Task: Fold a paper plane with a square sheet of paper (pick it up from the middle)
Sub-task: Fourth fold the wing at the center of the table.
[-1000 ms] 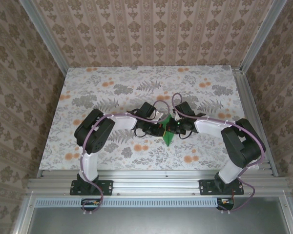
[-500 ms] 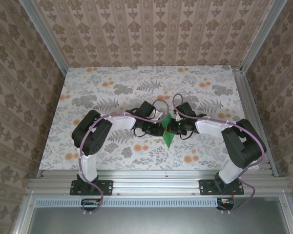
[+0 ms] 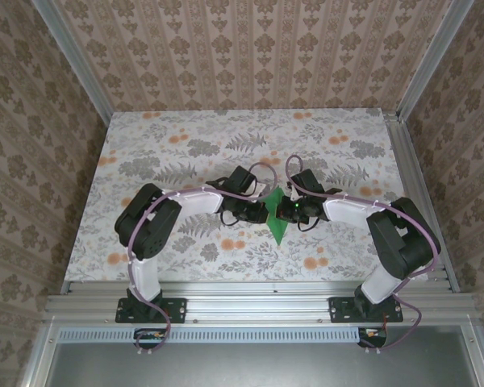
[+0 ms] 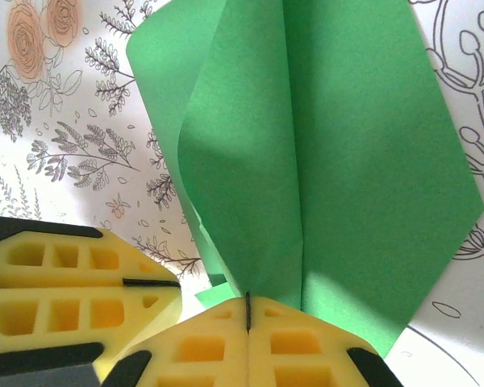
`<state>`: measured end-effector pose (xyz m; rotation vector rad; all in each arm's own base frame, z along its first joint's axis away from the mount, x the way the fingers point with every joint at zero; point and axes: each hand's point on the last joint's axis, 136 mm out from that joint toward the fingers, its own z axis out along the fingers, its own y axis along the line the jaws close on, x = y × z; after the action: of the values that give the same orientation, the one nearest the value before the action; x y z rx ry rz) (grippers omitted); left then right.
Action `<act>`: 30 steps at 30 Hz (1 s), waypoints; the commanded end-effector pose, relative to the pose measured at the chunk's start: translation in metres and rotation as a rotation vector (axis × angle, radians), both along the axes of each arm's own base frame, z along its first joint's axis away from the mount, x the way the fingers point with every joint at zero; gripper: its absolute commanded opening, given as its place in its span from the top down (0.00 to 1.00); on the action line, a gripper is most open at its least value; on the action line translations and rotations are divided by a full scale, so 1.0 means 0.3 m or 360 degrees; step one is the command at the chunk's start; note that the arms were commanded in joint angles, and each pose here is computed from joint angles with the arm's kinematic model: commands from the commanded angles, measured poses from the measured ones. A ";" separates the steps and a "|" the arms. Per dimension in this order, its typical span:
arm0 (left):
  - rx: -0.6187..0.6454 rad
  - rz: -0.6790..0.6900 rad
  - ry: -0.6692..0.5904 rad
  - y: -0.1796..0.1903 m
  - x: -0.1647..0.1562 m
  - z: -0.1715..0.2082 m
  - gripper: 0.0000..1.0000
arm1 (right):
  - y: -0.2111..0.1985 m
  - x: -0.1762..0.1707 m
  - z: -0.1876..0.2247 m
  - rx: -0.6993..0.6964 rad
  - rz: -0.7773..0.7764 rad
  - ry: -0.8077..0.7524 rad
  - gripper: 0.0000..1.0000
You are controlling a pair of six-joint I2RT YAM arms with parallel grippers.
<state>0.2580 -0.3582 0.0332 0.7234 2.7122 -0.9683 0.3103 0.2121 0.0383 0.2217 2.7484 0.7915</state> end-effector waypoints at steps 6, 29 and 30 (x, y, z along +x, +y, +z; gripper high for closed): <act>-0.0007 0.0011 0.0027 -0.037 0.006 -0.038 0.92 | -0.020 -0.014 0.007 -0.0032 0.0012 0.0000 0.98; -0.0002 0.0002 0.0036 -0.025 -0.004 -0.092 1.00 | 0.043 -0.006 0.015 0.0099 0.0021 0.0033 0.98; -0.0007 0.0003 0.0037 -0.025 -0.005 -0.093 1.00 | 0.044 -0.006 0.012 0.0101 0.0016 0.0037 0.98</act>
<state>0.2572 -0.3646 0.0223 0.7156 2.7252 -0.9841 0.3087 0.2177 0.0408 0.2223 2.7491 0.8387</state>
